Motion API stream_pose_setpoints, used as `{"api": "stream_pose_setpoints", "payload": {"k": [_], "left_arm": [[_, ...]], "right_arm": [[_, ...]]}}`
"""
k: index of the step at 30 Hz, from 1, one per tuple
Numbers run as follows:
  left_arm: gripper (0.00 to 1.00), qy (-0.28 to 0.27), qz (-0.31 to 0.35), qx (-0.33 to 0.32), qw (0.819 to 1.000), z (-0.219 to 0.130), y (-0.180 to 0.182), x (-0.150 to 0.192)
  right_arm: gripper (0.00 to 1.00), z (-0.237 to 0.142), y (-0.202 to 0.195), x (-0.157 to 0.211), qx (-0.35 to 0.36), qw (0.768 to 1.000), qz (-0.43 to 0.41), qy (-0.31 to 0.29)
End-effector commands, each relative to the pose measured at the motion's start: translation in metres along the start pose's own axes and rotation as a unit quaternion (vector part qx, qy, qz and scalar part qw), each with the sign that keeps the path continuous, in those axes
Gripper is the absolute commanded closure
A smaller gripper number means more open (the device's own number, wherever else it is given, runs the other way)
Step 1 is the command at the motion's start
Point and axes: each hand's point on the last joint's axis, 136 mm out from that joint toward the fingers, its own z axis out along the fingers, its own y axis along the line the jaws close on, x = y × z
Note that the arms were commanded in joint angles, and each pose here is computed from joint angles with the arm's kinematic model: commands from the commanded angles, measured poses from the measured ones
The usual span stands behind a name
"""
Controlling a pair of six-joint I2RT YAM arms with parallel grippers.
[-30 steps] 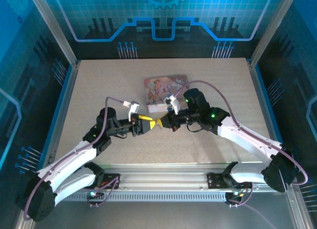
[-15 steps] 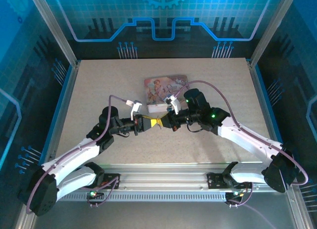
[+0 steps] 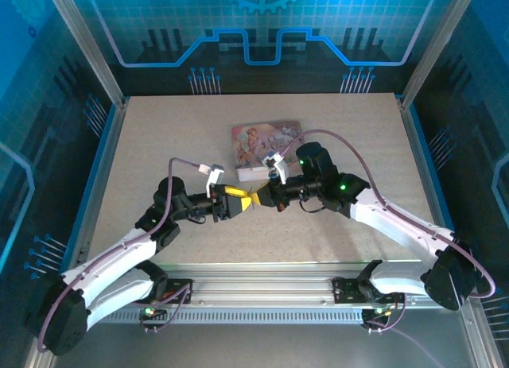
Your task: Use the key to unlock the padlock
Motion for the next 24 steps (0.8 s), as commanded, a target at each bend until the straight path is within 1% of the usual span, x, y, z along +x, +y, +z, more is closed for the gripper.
{"api": "stream_pose_setpoints", "payload": {"k": [1,6,10,16,24], "left_arm": [[0.51,-0.009,0.025,0.034,0.999,-0.003,-0.018,-0.004],[0.53,-0.028,0.028,0.056,0.998,-0.006,-0.028,-0.013],[0.64,-0.035,0.026,0.075,0.996,-0.007,-0.035,-0.018],[0.78,-0.029,0.020,0.080,0.996,-0.007,-0.036,-0.016],[0.82,-0.019,0.011,0.083,0.996,-0.006,-0.035,-0.014]], "right_arm": [[1.00,-0.003,0.011,-0.002,-0.033,0.999,0.001,-0.003],[1.00,-0.003,0.013,-0.003,-0.045,0.999,0.005,-0.006],[1.00,-0.004,0.013,-0.003,-0.045,0.999,0.007,-0.006],[1.00,-0.008,0.013,-0.006,-0.044,0.999,0.010,-0.015],[1.00,-0.009,0.011,-0.008,-0.037,0.999,0.011,-0.021]]}}
